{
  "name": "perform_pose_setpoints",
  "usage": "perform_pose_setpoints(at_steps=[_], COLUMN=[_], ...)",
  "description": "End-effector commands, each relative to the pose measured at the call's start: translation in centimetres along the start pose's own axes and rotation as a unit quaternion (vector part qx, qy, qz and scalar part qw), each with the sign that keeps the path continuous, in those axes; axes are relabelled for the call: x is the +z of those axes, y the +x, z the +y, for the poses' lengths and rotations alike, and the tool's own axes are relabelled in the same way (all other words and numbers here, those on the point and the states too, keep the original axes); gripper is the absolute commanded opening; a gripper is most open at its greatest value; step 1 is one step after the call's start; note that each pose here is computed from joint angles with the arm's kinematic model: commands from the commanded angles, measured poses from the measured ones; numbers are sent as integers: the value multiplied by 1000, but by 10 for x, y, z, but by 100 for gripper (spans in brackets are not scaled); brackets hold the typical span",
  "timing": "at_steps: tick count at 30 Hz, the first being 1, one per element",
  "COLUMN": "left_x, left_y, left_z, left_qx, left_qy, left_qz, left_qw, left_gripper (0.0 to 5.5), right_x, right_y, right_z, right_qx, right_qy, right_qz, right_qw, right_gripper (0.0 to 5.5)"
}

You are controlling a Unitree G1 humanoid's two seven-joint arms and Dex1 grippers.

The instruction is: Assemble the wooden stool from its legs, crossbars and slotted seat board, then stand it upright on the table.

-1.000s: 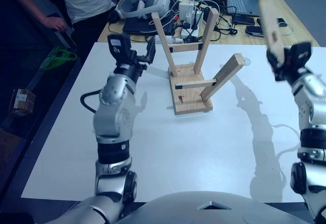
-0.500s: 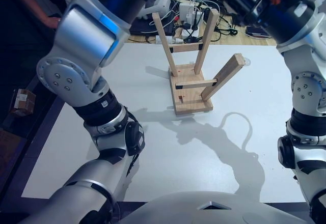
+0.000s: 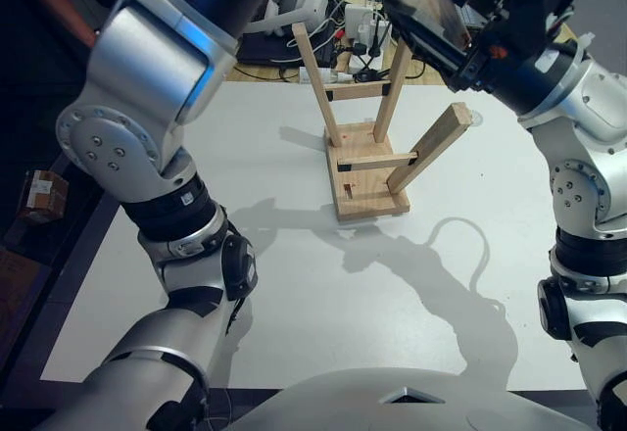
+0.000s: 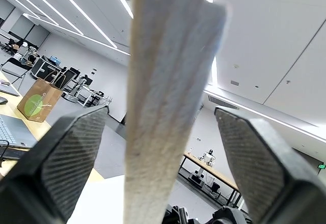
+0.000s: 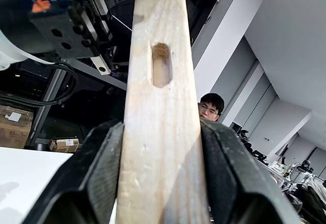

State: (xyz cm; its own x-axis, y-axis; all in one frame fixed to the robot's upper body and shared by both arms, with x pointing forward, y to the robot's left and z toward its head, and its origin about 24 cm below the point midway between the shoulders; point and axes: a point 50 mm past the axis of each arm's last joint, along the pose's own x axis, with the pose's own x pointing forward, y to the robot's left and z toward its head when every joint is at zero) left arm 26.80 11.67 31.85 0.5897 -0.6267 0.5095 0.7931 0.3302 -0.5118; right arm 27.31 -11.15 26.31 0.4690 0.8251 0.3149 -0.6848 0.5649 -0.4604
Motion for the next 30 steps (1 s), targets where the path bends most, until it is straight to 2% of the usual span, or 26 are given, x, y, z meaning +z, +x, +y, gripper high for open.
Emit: perform_pose_setpoints(at_steps=[1,9,18,27,30], left_x=[-4,-8,-16,-31,-32], left_y=[0,-3,-26,-52,-55], left_z=[-3,-3,9,23,36], left_qx=[-4,-11,12,31,79], left_qy=[4,21,29,-6,8], left_qz=[9,17,29,39,29], left_qw=[1000,1000,999,999,996], left_gripper=[377,377,377,377,377], right_x=[-2,-4,-17,-50,-50], right_y=[-2,-3,1,-24,-25], right_z=[1,2,56,76,76], right_qx=[3,-1,-46,-62,-76], right_qy=[-11,-5,107,144,156], right_qz=[4,9,-1,44,30], right_qw=[1000,1000,993,987,984], right_gripper=[207,207,207,207,207])
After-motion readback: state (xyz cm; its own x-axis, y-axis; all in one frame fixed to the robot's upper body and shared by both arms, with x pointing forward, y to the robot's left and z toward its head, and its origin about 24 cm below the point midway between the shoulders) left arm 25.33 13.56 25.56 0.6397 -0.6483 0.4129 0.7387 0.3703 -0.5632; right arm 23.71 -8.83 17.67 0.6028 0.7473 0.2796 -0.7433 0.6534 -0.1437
